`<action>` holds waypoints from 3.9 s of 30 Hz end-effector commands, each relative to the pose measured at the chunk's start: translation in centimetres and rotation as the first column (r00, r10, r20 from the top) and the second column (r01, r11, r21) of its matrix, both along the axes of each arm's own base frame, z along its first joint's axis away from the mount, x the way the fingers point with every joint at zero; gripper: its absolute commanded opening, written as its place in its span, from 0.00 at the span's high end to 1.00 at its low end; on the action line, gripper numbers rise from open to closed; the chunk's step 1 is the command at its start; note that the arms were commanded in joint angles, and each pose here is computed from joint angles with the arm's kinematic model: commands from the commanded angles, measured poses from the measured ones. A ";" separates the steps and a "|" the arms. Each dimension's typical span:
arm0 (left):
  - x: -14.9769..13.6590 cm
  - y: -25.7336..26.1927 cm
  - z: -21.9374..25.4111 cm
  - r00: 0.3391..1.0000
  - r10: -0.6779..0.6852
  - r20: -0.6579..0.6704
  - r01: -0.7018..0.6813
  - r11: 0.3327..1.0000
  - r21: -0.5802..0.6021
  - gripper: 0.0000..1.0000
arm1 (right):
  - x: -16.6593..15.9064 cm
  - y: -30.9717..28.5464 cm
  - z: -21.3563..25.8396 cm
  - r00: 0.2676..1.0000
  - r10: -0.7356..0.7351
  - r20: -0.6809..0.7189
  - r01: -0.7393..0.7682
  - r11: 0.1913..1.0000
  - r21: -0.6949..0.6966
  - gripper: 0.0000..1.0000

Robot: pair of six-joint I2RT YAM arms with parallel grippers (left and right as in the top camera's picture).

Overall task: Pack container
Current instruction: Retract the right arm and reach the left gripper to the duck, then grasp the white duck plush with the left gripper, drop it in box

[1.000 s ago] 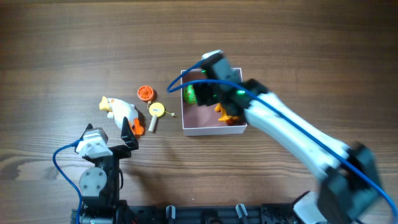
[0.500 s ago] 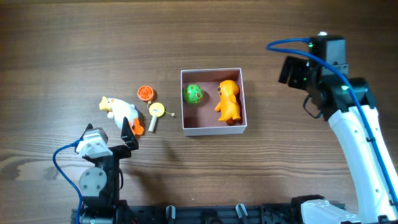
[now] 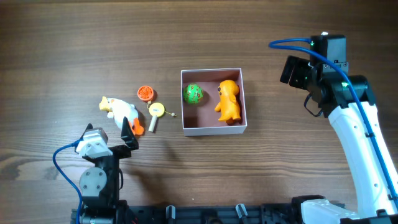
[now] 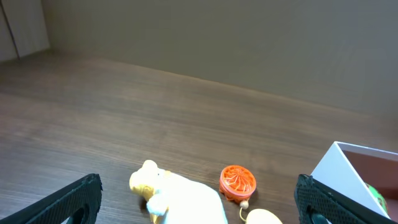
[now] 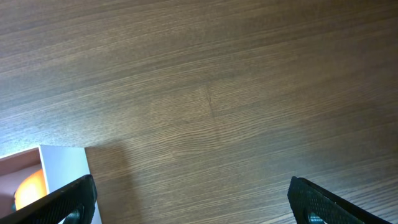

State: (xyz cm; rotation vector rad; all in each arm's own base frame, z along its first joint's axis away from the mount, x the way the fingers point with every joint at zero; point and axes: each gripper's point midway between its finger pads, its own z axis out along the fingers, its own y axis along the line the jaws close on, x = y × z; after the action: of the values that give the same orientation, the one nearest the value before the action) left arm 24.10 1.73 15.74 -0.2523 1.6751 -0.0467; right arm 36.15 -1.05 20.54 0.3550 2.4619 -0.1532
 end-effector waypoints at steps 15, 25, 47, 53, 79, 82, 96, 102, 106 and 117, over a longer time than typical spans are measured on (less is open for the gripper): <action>-3.8 -4.4 8.8 0.970 -0.238 -0.044 0.224 0.953 -0.202 0.01 | 0.0 -0.3 -0.2 1.000 -0.026 -0.002 0.026 1.000 0.000 0.00; -2.7 -5.0 6.5 0.671 -0.260 -0.694 0.051 0.951 -0.306 0.00 | 0.0 -0.3 -0.2 1.000 -0.025 -0.002 0.025 1.000 0.000 0.00; -2.7 -3.4 1.1 0.454 -0.149 -0.878 -0.159 0.957 -0.244 0.00 | 0.0 -0.3 -0.2 1.000 -0.026 -0.002 0.026 1.000 0.000 0.00; 1.1 -2.8 0.9 0.535 -0.096 -0.839 -0.225 0.941 -0.252 0.00 | 0.1 -0.3 -0.2 1.000 -0.025 -0.002 0.025 1.000 0.000 0.00; 6.5 -1.0 -10.2 0.226 0.038 -0.973 -0.352 0.935 -0.045 0.96 | 0.1 -0.3 -0.2 1.000 -0.026 -0.001 0.026 1.000 0.000 0.00; 7.5 -1.2 -5.0 0.313 0.032 -0.949 -0.339 0.937 -0.080 0.96 | 0.1 -0.3 -0.2 1.000 -0.025 -0.001 0.025 1.000 0.000 0.00; 2.6 -20.0 11.8 0.621 -0.482 -0.619 0.280 0.873 -0.399 0.96 | 0.1 -0.3 -0.2 1.000 -0.025 -0.002 0.025 1.000 0.000 0.00; 3.1 -26.6 6.7 0.549 -0.457 -0.700 0.376 0.883 -0.282 0.96 | 0.1 -0.3 -0.2 1.000 -0.025 -0.001 0.025 1.000 0.000 0.00; 4.7 -28.7 0.7 0.478 -0.390 -0.787 0.363 0.904 -0.227 0.94 | 0.1 -0.3 -0.2 1.000 -0.026 -0.002 0.026 1.000 0.000 0.00; 7.7 -28.4 -4.8 0.486 -0.262 -0.834 0.307 0.944 -0.117 0.94 | 0.1 -0.3 -0.2 1.000 -0.025 -0.002 0.025 1.000 0.000 0.00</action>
State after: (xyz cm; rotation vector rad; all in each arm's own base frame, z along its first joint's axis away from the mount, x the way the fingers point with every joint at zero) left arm 30.85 -27.59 10.81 0.1293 2.7337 -0.2239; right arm 36.10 -1.06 20.44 0.3549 2.4664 -0.1547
